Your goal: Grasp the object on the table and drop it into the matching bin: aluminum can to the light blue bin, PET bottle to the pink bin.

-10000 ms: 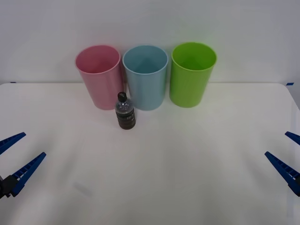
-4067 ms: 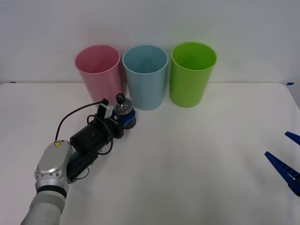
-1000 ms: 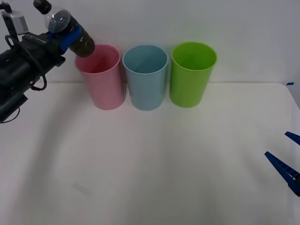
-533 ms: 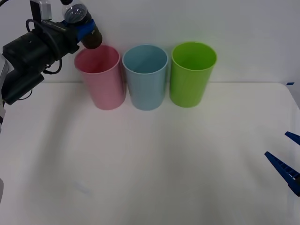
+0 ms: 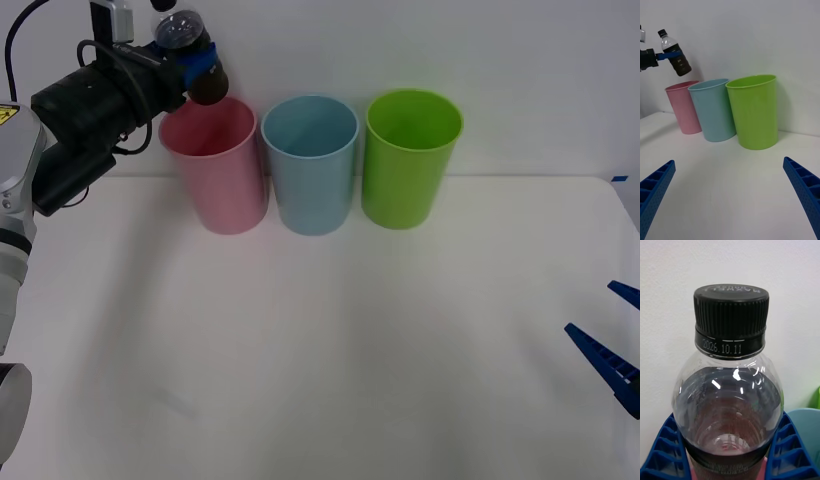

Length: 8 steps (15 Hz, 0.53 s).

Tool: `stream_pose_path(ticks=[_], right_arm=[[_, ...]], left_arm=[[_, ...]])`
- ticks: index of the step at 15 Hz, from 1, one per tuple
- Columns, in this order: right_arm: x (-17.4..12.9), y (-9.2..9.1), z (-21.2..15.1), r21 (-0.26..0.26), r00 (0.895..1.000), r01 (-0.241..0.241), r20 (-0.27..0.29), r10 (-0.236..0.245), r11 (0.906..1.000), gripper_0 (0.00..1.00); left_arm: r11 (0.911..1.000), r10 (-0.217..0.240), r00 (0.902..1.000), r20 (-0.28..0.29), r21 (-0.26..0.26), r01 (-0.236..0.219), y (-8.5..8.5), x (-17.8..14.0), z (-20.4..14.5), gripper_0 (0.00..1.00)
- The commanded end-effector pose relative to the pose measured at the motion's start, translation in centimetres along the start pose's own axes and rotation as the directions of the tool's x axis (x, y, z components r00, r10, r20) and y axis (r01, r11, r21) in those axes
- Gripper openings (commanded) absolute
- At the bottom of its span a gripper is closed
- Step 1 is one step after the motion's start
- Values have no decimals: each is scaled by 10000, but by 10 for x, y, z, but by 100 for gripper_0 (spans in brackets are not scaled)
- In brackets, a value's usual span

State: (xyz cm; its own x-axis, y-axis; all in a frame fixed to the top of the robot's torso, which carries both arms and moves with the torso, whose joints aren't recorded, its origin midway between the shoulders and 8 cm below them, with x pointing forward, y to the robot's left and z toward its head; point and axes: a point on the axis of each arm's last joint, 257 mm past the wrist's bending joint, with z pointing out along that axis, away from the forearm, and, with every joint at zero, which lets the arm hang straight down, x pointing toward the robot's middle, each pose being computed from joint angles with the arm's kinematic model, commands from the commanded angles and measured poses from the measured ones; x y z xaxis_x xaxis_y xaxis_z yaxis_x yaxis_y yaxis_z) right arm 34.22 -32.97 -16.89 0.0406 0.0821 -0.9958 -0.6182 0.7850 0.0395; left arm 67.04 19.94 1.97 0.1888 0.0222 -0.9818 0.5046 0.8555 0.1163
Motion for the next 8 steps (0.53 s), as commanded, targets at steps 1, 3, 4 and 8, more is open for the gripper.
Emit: stream_pose_path(ticks=[1, 3, 4, 8], right_arm=[[0, 0, 0, 0, 10000, 0, 0, 0, 10000, 100], [0, 0, 0, 0, 10000, 0, 0, 0, 10000, 100], [0, 0, 0, 0, 10000, 0, 0, 0, 10000, 100], [0, 0, 0, 0, 10000, 0, 0, 0, 10000, 100]], left_arm=[[10000, 56, 10000, 15, 6, -56, 0, -1, 0, 100], [10000, 78, 10000, -1, 15, -78, 0, 0, 0, 100], [10000, 61, 10000, 14, 69, -62, -2, -1, 0, 100], [9995, -118, 9999, 23, 296, 118, -8, 0, -1, 100]])
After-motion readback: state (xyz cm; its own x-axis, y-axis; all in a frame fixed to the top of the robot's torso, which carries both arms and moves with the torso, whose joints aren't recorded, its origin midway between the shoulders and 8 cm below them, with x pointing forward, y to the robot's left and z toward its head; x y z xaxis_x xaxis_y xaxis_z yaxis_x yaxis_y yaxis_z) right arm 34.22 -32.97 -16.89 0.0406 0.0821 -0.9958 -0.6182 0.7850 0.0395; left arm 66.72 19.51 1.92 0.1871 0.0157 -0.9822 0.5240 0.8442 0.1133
